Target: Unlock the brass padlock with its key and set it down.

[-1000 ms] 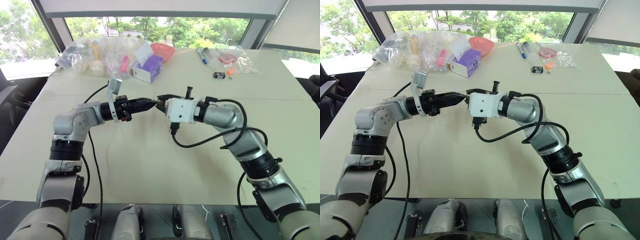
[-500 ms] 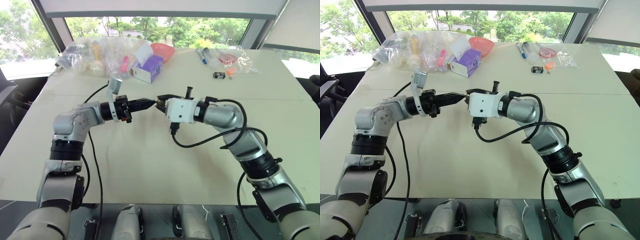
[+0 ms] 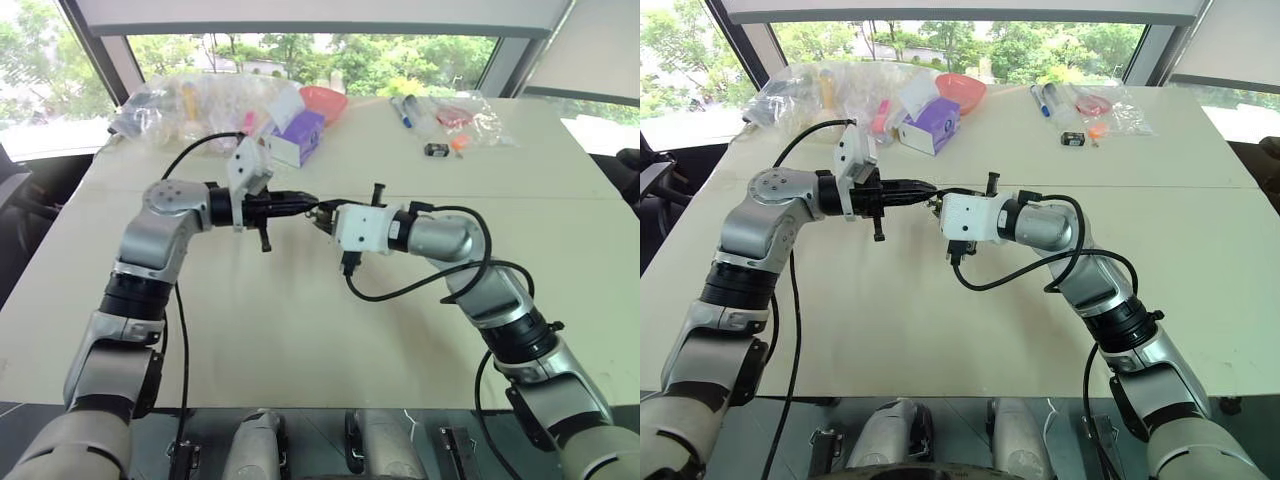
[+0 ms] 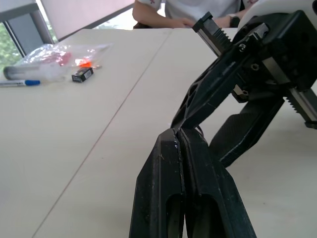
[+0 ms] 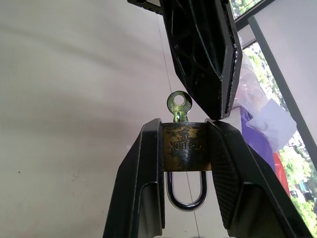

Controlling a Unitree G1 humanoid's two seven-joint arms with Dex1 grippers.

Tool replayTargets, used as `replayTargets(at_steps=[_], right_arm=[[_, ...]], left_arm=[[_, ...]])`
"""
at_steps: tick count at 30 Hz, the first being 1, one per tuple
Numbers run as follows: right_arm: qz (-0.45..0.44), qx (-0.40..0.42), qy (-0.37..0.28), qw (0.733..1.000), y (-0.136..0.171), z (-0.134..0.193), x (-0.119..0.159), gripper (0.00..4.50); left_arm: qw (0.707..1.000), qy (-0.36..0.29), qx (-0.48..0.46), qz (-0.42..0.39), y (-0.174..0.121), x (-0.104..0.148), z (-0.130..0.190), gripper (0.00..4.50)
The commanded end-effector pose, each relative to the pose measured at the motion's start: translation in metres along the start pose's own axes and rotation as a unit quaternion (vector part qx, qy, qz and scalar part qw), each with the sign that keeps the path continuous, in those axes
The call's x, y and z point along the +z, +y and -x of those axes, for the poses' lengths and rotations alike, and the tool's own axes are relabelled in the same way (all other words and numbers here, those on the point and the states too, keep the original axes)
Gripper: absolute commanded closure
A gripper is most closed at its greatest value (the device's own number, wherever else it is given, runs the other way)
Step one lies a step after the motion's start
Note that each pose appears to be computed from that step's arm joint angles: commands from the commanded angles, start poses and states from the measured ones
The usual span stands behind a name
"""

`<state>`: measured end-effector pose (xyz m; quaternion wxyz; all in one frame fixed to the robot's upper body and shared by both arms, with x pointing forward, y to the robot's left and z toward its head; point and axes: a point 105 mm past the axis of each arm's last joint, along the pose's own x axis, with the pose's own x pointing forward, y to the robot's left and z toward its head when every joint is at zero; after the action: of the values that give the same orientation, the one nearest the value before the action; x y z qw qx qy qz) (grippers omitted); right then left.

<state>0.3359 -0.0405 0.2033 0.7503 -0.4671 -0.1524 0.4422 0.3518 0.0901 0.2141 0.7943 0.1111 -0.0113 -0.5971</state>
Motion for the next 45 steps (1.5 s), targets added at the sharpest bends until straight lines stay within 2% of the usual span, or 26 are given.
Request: replayTargets(at_steps=[1, 3, 7, 18, 21, 24, 25, 32, 36, 42, 43, 45], right_arm=[[0.025, -0.034, -0.019, 0.999, -0.017, 0.005, 0.014, 3.81], [0.025, -0.036, -0.019, 0.999, -0.017, 0.005, 0.014, 3.81], [0.028, -0.04, -0.023, 0.999, -0.019, 0.004, 0.016, 3.81], [0.034, -0.05, -0.03, 0.998, -0.023, 0.004, 0.02, 3.81], [0.035, -0.051, -0.032, 0.998, -0.024, 0.004, 0.022, 3.81], [0.035, -0.051, -0.035, 0.997, -0.023, 0.004, 0.023, 3.81], [0.035, -0.051, -0.035, 0.998, -0.023, 0.004, 0.023, 3.81], [0.033, -0.048, -0.036, 0.998, -0.021, 0.005, 0.024, 3.81], [0.03, -0.042, -0.034, 0.998, -0.019, 0.005, 0.023, 3.81], [0.028, -0.04, -0.032, 0.998, -0.018, 0.004, 0.022, 3.81], [0.028, -0.04, -0.032, 0.998, -0.018, 0.004, 0.022, 3.81], [0.029, -0.041, -0.031, 0.998, -0.018, 0.004, 0.022, 3.81]], left_arm=[[0.996, -0.039, 0.001, 0.077, 0.007, 0.015, 0.018, 4.2], [0.993, -0.046, -0.009, 0.109, 0.005, 0.016, 0.022, 3.66], [0.989, -0.051, 0.008, 0.136, 0.007, 0.012, 0.02, 1.57], [0.988, -0.043, 0.001, 0.151, 0.001, -0.002, 0.014, 1.57], [0.987, -0.046, 0.0, 0.151, 0.002, -0.001, 0.011, 2.38], [0.987, -0.052, 0.0, 0.15, 0.003, 0.002, 0.008, 3.73], [0.987, -0.052, 0.0, 0.15, 0.003, 0.002, 0.007, 4.41], [0.992, -0.033, 0.001, 0.125, 0.003, -0.002, 0.005, 4.47], [1.0, 0.013, 0.028, -0.003, 0.008, -0.008, 0.001, 4.47], [0.989, 0.026, 0.029, -0.145, 0.008, 0.0, -0.004, 4.47], [0.989, 0.031, 0.029, -0.145, 0.008, -0.002, -0.003, 4.47], [0.997, 0.023, 0.019, -0.066, 0.009, -0.004, 0.0, 4.47]])
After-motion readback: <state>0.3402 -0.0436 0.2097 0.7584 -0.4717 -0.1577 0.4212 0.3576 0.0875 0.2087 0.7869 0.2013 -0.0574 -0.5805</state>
